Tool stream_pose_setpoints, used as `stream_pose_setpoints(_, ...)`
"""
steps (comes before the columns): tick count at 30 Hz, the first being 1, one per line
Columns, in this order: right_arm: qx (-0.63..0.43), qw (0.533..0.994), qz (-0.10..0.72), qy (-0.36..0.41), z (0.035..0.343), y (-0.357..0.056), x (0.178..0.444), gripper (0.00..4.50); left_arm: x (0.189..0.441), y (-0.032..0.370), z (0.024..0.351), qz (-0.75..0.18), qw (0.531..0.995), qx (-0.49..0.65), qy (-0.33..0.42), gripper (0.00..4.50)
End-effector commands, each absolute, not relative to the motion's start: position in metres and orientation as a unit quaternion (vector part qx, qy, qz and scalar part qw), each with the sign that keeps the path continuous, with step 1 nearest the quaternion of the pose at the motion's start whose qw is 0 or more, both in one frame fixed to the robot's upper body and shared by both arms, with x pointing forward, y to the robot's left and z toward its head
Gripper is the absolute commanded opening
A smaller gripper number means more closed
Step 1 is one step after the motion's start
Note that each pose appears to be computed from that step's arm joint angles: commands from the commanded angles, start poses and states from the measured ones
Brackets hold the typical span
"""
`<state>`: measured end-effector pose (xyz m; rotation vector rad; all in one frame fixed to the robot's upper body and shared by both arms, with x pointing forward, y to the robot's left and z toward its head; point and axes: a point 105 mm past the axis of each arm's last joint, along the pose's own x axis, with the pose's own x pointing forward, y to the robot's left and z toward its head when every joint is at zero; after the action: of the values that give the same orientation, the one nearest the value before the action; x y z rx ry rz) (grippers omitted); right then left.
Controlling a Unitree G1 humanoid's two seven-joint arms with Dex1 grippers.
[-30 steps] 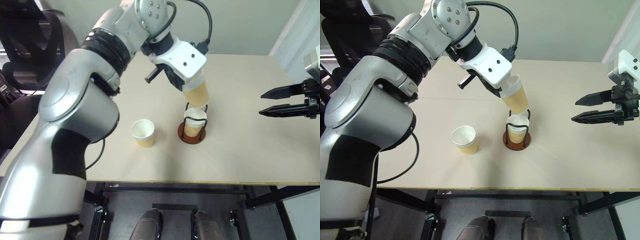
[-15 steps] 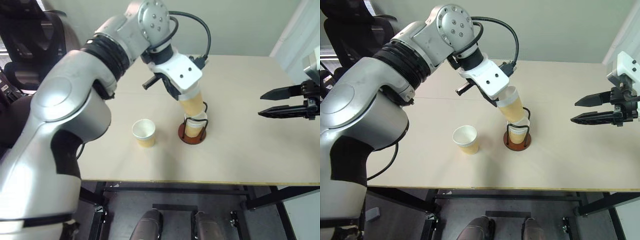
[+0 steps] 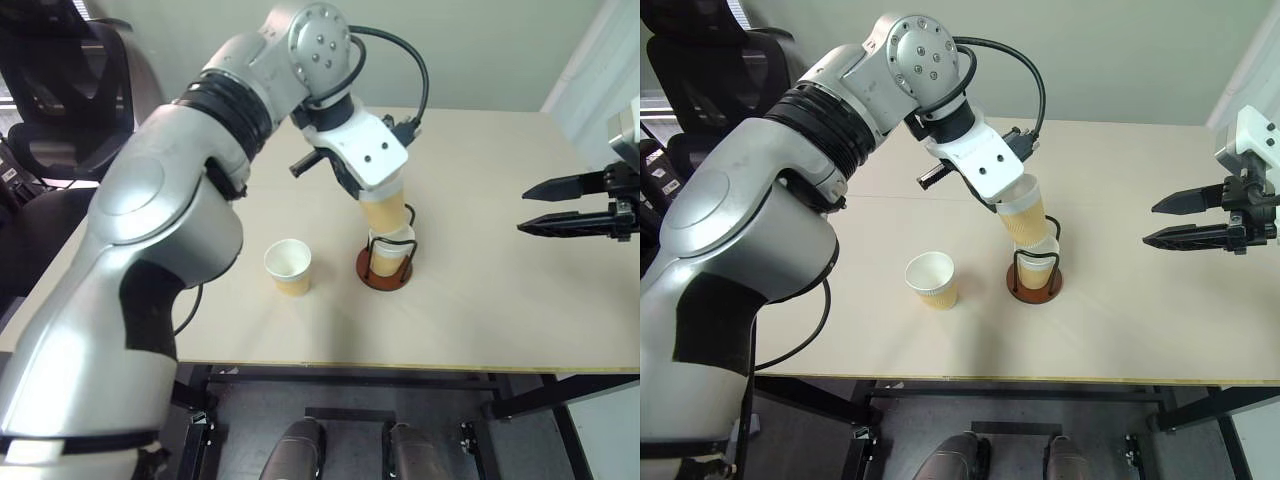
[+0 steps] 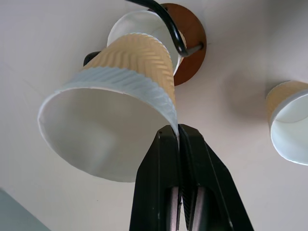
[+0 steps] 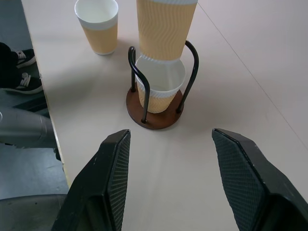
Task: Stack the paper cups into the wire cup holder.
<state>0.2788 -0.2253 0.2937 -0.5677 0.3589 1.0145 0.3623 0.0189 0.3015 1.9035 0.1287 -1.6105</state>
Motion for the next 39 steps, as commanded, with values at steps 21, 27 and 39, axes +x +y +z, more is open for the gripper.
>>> stream_pose_setpoints(21,-0.287,0.823,0.469,0.142,0.305,-0.224,0.272,2.7,0.359,0.013,0.295,-0.622,0.294,0.724,0.045,0.27)
stream_pose_setpoints(27,-0.286,0.823,0.468,0.145,0.304,-0.224,0.272,2.7,0.358,0.012,0.296,-0.623,0.295,0.723,0.043,2.13)
stream_pose_setpoints(39,-0.298,0.833,0.447,0.129,0.307,-0.214,0.282,2.7,0.356,0.015,0.315,-0.653,0.4,0.643,-0.004,4.47)
